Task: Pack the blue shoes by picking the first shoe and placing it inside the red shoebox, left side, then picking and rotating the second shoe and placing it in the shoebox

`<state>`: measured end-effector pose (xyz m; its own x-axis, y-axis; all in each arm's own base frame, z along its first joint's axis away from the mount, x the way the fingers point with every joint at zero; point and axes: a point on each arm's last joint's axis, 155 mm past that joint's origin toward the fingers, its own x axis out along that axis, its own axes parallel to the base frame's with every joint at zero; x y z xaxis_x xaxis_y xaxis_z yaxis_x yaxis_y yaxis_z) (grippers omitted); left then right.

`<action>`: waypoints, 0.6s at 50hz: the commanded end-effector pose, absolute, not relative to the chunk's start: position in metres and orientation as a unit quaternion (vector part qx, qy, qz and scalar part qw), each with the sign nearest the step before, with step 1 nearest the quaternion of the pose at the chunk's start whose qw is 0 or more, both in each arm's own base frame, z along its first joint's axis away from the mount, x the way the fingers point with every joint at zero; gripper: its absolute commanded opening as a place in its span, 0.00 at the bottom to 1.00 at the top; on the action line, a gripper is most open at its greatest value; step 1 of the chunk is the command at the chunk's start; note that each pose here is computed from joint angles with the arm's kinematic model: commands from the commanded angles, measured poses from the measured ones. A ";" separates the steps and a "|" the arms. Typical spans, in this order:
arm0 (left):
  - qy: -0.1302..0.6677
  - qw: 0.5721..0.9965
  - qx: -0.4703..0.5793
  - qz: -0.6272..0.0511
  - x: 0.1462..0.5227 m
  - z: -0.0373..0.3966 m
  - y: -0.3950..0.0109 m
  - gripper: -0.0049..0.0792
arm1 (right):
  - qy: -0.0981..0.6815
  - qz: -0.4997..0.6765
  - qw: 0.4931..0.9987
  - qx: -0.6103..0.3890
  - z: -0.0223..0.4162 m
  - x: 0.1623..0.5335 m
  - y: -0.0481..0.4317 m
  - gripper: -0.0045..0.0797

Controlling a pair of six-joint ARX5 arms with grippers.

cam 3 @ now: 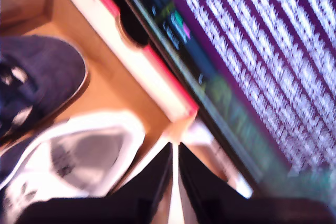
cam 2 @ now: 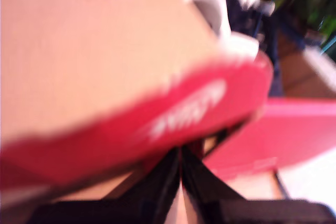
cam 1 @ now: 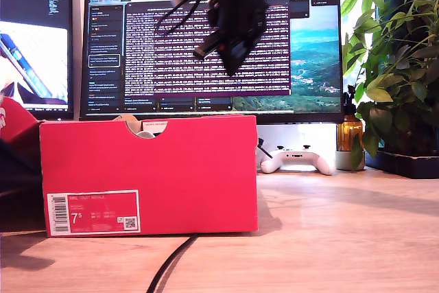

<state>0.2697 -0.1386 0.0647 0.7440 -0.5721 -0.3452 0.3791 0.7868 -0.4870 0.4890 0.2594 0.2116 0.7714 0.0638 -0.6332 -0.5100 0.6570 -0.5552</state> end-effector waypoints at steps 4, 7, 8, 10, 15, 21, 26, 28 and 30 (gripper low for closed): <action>0.234 0.921 -0.180 -0.254 0.269 0.073 -0.134 0.03 | 0.298 0.158 0.875 -0.347 0.229 0.489 0.246 0.04; 0.235 0.922 -0.179 -0.250 0.267 0.075 -0.132 0.03 | 0.307 0.162 0.873 -0.343 0.225 0.488 0.242 0.04; 0.234 0.923 -0.176 -0.249 0.266 0.076 -0.131 0.03 | 0.309 0.163 0.872 -0.341 0.224 0.488 0.241 0.04; 0.232 0.925 -0.175 -0.243 0.264 0.078 -0.129 0.03 | 0.314 0.168 0.871 -0.337 0.223 0.487 0.240 0.04; 0.223 0.932 -0.163 -0.235 0.261 0.084 -0.123 0.03 | 0.329 0.178 0.877 -0.303 0.219 0.485 0.236 0.04; 0.222 0.937 -0.157 -0.218 0.255 0.086 -0.115 0.03 | 0.346 0.188 0.876 -0.277 0.215 0.484 0.229 0.04; 0.222 0.942 -0.146 -0.207 0.250 0.086 -0.109 0.03 | 0.358 0.181 0.878 -0.260 0.212 0.486 0.218 0.04; 0.221 0.944 -0.141 -0.200 0.249 0.086 -0.106 0.03 | 0.363 0.181 0.879 -0.251 0.211 0.486 0.216 0.04; 0.217 0.946 -0.140 -0.195 0.247 0.088 -0.103 0.03 | 0.368 0.182 0.877 -0.248 0.209 0.485 0.214 0.04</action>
